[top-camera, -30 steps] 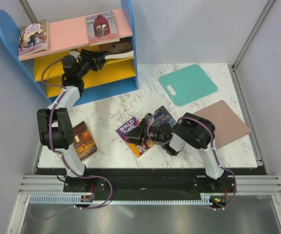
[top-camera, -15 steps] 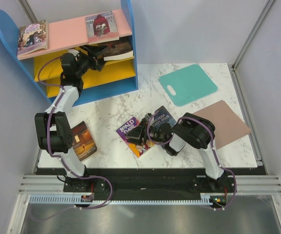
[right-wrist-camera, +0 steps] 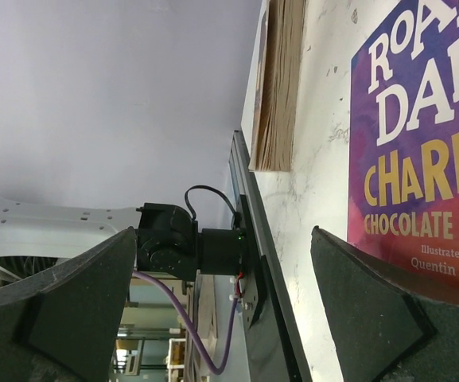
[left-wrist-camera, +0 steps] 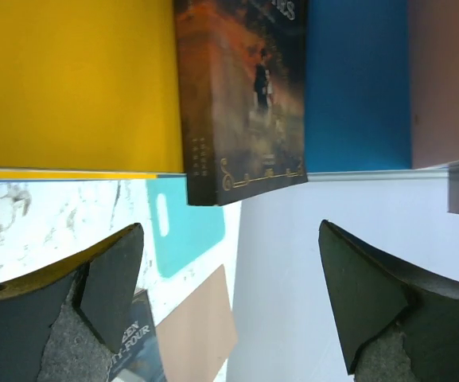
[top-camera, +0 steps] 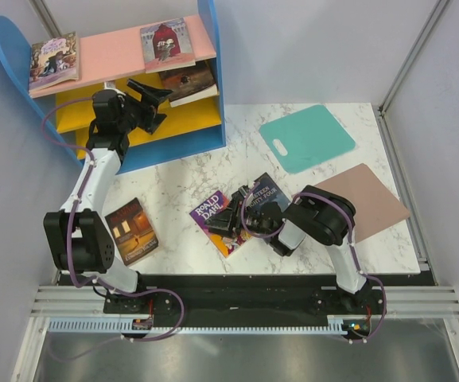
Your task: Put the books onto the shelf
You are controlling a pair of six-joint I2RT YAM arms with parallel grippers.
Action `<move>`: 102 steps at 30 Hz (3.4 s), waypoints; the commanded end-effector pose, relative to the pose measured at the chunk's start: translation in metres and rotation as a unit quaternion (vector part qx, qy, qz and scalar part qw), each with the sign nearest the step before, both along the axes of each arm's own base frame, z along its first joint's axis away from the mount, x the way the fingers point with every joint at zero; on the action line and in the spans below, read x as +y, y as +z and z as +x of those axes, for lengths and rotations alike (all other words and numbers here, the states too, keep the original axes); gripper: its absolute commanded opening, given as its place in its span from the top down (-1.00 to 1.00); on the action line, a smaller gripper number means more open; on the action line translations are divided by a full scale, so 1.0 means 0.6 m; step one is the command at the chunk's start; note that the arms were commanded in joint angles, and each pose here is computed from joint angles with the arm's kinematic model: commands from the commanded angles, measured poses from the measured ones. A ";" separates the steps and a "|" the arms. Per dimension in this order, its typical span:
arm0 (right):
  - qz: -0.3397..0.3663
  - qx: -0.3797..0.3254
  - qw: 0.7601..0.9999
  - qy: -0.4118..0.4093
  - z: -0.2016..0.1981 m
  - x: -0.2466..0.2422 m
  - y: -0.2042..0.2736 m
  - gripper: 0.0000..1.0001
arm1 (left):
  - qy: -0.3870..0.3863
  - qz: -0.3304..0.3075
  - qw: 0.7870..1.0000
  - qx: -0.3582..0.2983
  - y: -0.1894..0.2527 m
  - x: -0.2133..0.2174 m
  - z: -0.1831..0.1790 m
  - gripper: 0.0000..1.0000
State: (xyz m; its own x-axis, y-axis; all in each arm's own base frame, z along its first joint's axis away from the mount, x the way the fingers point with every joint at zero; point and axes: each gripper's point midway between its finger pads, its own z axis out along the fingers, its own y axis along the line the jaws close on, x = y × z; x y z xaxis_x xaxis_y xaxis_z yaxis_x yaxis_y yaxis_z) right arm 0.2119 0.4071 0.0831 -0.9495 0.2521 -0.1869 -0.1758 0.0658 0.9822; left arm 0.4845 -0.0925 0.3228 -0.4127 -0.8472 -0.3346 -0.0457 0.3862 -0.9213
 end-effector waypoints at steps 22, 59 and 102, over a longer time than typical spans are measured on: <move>0.013 -0.063 0.998 -0.003 -0.010 -0.013 0.006 -0.96 | -0.074 0.033 0.996 -0.047 -0.009 -0.054 -0.022 0.96; 0.033 -0.064 0.997 0.006 -0.016 -0.012 0.014 -0.96 | 0.006 0.063 0.996 -0.064 0.001 -0.025 0.002 0.96; -0.219 -0.132 0.963 -0.084 0.056 -0.079 -0.015 -0.96 | -0.174 0.104 0.970 0.133 -0.335 -0.113 -0.354 -0.05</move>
State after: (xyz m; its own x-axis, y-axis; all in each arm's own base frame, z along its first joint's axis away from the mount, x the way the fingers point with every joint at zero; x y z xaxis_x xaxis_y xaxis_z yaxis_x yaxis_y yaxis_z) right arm 0.2280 0.3756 0.0884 -0.8647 0.2886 -0.4110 -0.3263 0.2993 0.8966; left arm 0.3254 -0.1513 0.1689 -0.6645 -0.6375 -0.3899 -0.0514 0.5595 -0.8272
